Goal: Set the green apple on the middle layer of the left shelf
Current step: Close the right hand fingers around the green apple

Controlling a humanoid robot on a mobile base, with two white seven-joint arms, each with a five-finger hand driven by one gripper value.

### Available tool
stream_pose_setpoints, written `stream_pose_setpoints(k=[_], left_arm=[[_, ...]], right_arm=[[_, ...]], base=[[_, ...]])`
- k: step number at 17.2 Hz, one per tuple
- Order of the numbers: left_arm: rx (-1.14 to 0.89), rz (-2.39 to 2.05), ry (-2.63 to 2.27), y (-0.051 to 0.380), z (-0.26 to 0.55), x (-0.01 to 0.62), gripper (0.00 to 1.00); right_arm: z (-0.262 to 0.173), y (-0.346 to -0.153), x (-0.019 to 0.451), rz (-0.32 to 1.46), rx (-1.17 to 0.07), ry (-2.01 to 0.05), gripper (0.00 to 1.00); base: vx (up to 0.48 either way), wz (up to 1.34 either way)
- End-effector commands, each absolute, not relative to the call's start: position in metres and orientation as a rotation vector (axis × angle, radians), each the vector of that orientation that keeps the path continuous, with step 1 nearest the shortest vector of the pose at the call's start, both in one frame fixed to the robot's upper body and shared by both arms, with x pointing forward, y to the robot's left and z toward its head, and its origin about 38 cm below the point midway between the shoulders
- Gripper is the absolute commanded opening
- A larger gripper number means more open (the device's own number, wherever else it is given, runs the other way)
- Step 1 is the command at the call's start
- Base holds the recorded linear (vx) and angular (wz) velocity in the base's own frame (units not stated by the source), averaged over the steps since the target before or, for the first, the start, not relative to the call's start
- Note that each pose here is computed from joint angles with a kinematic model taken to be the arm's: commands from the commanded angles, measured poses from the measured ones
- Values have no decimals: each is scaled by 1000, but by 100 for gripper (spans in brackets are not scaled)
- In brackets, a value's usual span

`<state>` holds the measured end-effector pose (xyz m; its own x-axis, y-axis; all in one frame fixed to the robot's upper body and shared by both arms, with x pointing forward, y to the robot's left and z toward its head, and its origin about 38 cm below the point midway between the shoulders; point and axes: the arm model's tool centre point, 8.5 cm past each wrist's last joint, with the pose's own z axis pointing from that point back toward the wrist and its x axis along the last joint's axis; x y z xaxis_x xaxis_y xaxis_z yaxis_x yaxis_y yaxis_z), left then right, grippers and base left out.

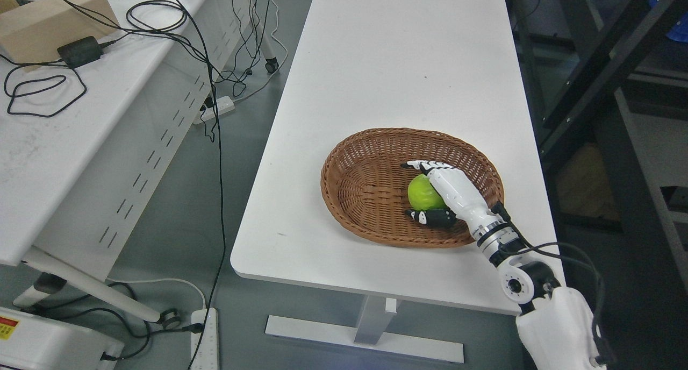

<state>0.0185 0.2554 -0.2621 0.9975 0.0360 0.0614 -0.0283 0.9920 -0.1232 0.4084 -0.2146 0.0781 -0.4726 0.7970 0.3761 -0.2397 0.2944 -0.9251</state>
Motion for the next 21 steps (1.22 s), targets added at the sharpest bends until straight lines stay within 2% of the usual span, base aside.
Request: stream_pose_setpoints(k=[1, 3, 8, 11, 12, 14, 18, 21], left_arm=[[-104, 33, -55, 267, -261, 13, 100], [-104, 33, -55, 267, -261, 13, 100], [-104, 33, -55, 267, -261, 13, 100], [-104, 33, -55, 267, -261, 13, 100], [-104, 33, -55, 267, -261, 13, 100], [-104, 33, -56, 267, -261, 13, 100], [-104, 33, -55, 267, -261, 13, 100], [-106, 33, -55, 267, -261, 13, 100]], right_arm=[[81, -231, 409, 1367, -532, -1556, 23], [83, -240, 411, 1350, -502, -1532, 5], [97, -241, 404, 1330, -346, -1580, 1], [110, -254, 404, 1235, -342, -1637, 0], [116, -257, 404, 1188, -351, -1667, 0], [129, -258, 403, 985, -412, -1783, 0], [146, -261, 397, 767, -504, -1906, 0], [152, -276, 387, 620, -610, -1968, 0]], base=[[0, 0], [0, 0], [0, 0], [0, 0], [0, 0], [0, 0], [0, 0], [0, 0]])
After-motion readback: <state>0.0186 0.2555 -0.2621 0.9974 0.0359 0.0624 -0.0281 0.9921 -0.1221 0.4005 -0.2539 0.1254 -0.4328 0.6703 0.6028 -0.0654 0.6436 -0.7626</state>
